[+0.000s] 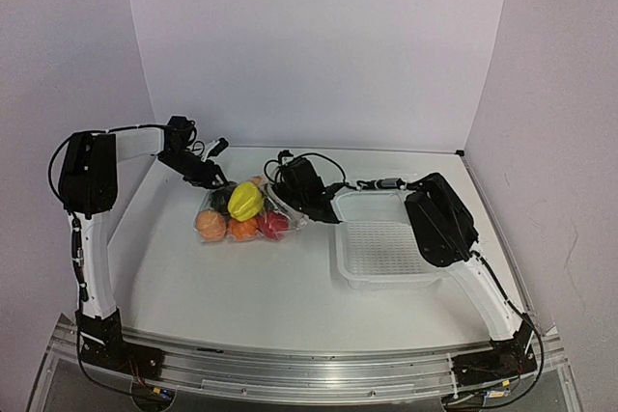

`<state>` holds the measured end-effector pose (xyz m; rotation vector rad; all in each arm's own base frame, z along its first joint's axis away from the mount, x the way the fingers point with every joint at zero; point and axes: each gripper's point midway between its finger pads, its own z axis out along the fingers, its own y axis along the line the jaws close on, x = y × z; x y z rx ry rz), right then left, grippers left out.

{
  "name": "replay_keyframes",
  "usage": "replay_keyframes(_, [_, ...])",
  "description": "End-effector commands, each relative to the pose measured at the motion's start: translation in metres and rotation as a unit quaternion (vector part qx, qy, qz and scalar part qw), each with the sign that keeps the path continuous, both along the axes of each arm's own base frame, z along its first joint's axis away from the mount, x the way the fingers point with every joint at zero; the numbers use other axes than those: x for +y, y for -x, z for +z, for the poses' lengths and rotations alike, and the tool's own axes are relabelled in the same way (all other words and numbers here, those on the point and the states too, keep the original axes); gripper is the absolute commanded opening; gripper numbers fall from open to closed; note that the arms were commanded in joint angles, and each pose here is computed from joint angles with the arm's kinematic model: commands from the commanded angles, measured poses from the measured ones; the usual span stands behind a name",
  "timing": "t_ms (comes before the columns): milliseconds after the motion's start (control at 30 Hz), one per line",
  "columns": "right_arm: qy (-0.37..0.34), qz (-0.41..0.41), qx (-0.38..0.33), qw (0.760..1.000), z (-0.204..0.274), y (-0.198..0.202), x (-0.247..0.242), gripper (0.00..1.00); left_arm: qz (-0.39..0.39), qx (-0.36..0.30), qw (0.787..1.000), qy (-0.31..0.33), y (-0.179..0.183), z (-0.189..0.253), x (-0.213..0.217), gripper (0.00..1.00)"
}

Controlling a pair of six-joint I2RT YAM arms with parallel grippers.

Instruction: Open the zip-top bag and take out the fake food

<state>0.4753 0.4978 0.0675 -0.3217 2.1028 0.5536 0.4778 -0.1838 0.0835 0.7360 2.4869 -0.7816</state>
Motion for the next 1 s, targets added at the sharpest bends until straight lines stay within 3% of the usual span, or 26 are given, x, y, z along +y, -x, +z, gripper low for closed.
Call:
replay_keyframes(0, [0.037,0.000,0.036,0.999,-0.043,0.008,0.000,0.69,-0.064,0.008,0.998,-0.014,0.023,-0.013,-0.013,0.38])
replay_keyframes(200, [0.091,-0.027,0.112,0.989,-0.089,0.018,-0.019,0.65,-0.069,-0.004,0.997,-0.041,0.023,-0.017,-0.004,0.30])
replay_keyframes(433, [0.125,-0.055,0.148,0.979,-0.100,0.025,-0.035,0.60,-0.058,-0.018,0.997,-0.050,0.016,-0.011,0.003,0.26])
replay_keyframes(667, [0.120,-0.070,0.246,0.959,-0.118,0.059,-0.049,0.48,-0.053,-0.021,0.997,-0.048,0.016,-0.001,0.004,0.00])
replay_keyframes(800, [0.126,-0.071,0.260,0.955,-0.106,0.076,-0.064,0.50,-0.047,-0.017,0.997,-0.066,0.023,-0.003,0.014,0.00])
replay_keyframes(967, [0.118,0.030,0.254,0.960,-0.079,0.101,-0.031,0.58,-0.072,-0.005,0.994,-0.084,0.055,-0.003,0.023,0.00])
